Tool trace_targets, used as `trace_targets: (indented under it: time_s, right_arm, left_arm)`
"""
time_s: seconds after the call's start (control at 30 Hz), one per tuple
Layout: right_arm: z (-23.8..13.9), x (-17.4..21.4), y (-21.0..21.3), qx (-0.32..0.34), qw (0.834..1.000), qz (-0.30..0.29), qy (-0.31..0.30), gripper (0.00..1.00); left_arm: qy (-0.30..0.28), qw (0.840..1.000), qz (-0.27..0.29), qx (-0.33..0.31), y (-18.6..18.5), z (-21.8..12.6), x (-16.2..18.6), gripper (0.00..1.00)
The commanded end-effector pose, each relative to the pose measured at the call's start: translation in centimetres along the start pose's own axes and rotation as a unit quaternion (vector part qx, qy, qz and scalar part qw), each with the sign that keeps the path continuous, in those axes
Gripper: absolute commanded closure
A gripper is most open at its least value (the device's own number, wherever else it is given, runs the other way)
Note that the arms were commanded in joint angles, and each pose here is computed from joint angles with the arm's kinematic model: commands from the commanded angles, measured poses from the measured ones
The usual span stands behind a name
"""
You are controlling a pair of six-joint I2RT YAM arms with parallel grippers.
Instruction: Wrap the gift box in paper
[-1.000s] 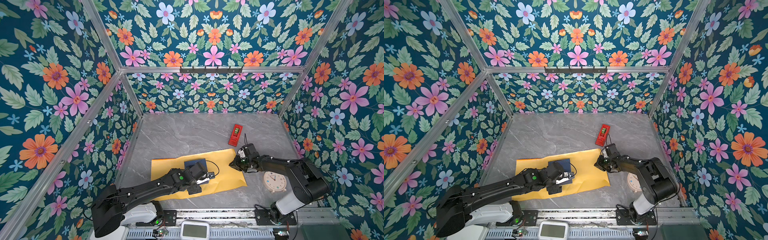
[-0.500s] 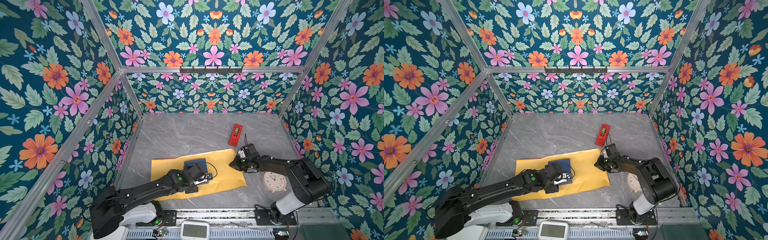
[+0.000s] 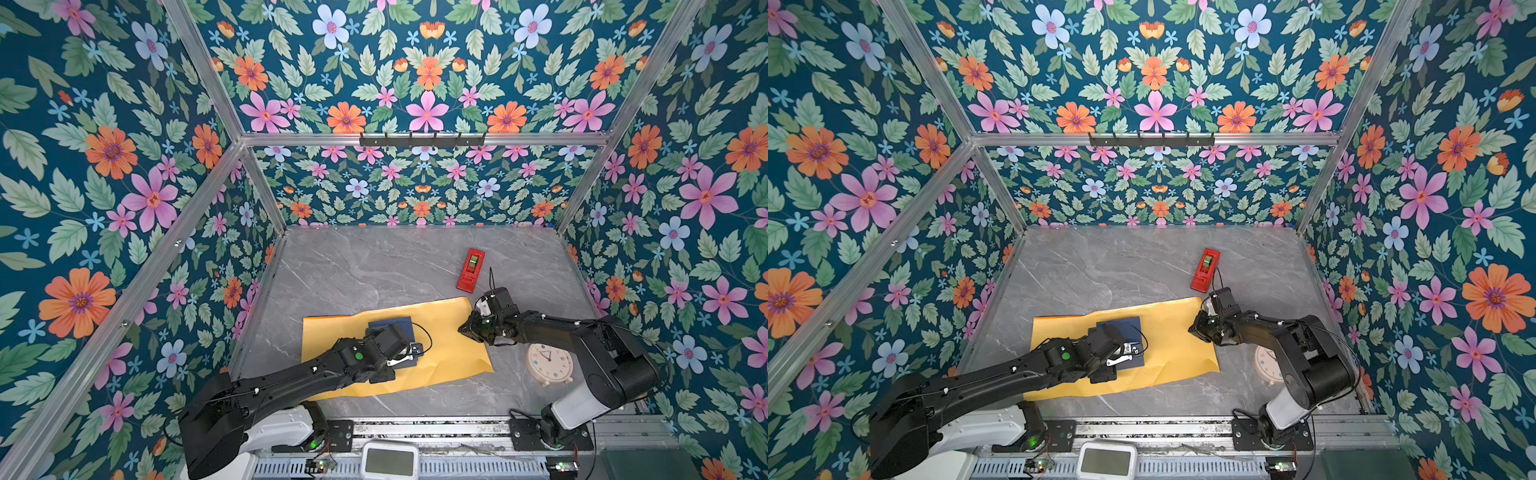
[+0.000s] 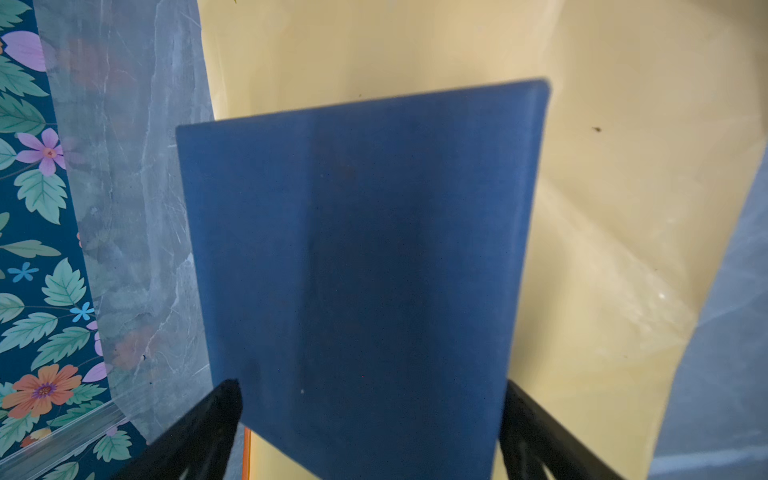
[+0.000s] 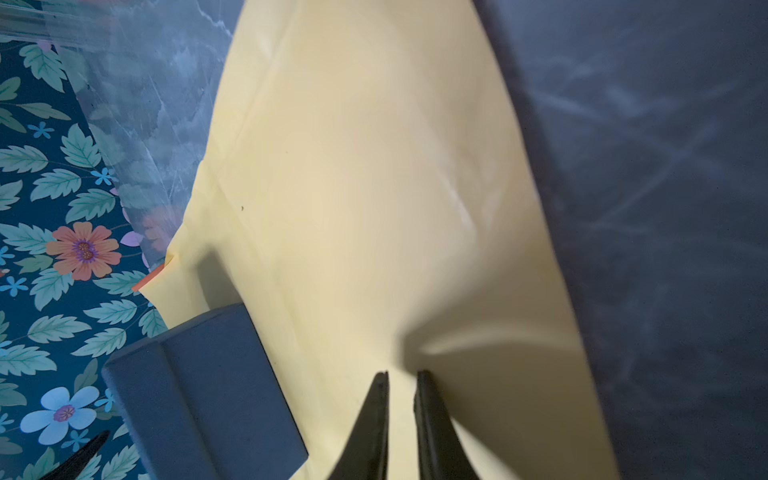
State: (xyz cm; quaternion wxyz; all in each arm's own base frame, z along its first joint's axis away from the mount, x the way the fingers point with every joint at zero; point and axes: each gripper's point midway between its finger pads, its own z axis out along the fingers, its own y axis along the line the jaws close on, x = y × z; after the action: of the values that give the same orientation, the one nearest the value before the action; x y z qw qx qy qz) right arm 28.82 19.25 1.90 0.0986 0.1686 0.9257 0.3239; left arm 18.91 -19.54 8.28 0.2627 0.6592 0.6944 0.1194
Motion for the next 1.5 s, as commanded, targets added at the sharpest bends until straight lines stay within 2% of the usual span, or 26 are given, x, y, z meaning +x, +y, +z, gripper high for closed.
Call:
trace_targets:
  time_s: [0.0,0.2,0.63,0.97,1.1,1.47]
  right_arm:
    - [0.0,0.8,-2.9,0.061,0.998,0.019,0.005,0.84]
    - [0.0,0.8,-2.8,0.061,0.998,0.018,0.005,0.83]
    - [-0.6,0.5,-3.4,0.082,0.996,0.017,-0.009,0.84]
    - [-1.6,-0.3,-4.8,0.103,0.994,0.026,-0.028,0.84]
    - [-2.2,-0.8,-5.3,0.108,0.993,0.029,-0.037,0.85]
    - [-2.5,-1.1,-5.5,0.101,0.994,0.029,-0.042,0.85]
  left_arm:
    - [0.009,1.000,0.002,-0.009,0.4,0.1,0.4,0.03]
    - [-0.006,1.000,-0.003,0.001,0.2,-0.1,-0.1,0.04]
    - [0.013,1.000,0.001,-0.009,0.4,0.7,0.5,0.05]
    - [-0.009,1.000,-0.010,-0.005,0.9,1.2,-1.2,0.04]
    - [-0.001,1.000,-0.011,-0.010,1.3,1.8,-1.4,0.04]
    - [-0.003,0.999,-0.044,-0.013,2.8,2.5,-2.0,0.07]
